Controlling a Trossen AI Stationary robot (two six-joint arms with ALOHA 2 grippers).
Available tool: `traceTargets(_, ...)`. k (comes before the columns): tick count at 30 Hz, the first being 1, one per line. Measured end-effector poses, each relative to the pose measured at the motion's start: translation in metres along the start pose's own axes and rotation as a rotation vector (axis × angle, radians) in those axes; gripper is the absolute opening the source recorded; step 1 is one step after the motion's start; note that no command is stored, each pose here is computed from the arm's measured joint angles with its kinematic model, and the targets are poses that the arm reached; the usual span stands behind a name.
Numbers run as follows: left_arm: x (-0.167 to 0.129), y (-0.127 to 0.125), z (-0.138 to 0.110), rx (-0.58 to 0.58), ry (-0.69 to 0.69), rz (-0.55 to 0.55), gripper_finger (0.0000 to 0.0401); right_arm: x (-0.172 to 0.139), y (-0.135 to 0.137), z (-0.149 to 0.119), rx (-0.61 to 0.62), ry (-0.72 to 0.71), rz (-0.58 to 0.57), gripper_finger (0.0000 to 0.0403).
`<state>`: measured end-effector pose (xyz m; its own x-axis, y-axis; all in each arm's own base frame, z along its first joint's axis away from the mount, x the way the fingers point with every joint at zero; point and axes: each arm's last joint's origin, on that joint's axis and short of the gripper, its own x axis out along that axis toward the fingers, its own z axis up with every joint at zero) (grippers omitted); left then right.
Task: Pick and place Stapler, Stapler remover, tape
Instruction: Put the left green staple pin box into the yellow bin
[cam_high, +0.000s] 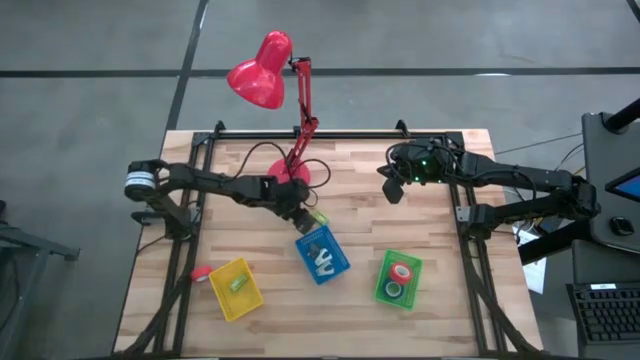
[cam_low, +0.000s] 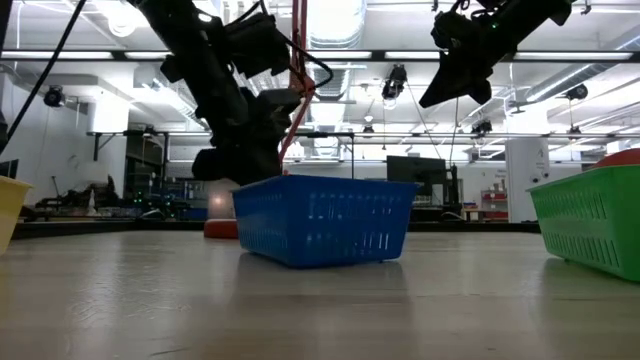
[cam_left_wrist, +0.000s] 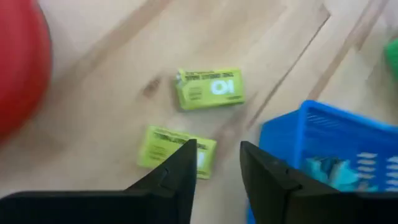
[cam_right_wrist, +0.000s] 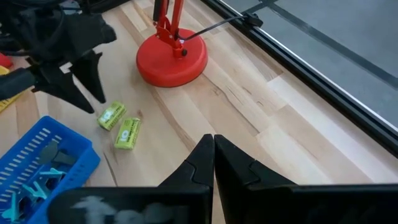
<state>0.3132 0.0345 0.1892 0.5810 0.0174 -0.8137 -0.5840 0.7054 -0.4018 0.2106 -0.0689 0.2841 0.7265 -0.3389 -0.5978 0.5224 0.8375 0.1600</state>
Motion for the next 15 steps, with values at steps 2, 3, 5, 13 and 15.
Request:
traceTargets(2, 0.001, 0.001, 0.000, 0.060, -0.006, 0.015, 0.0141, 0.000, 0.000, 0.000, 0.000, 0.001, 0.000, 0.0008)
traceTargets(3, 0.001, 0.002, 0.000, 0.066, -0.014, 0.029, 0.0155, 0.000, 0.000, 0.000, 0.000, 0.001, 0.000, 0.0008)
traceTargets(5, 0.001, 0.004, -0.002, 0.073, 0.002, 0.054, 0.0189, 0.000, 0.000, 0.000, 0.002, 0.002, 0.000, 0.0008)
traceTargets(13, 0.001, 0.013, -0.009, 0.063, 0.079, 0.121, 0.0323, 0.000, 0.000, -0.001, 0.006, 0.003, 0.000, 0.0008)
traceTargets(15, 0.001, 0.012, -0.008, 0.095, 0.077, 0.104, 0.0339, 0.000, 0.000, -0.001, 0.006, 0.002, 0.000, 0.0008)
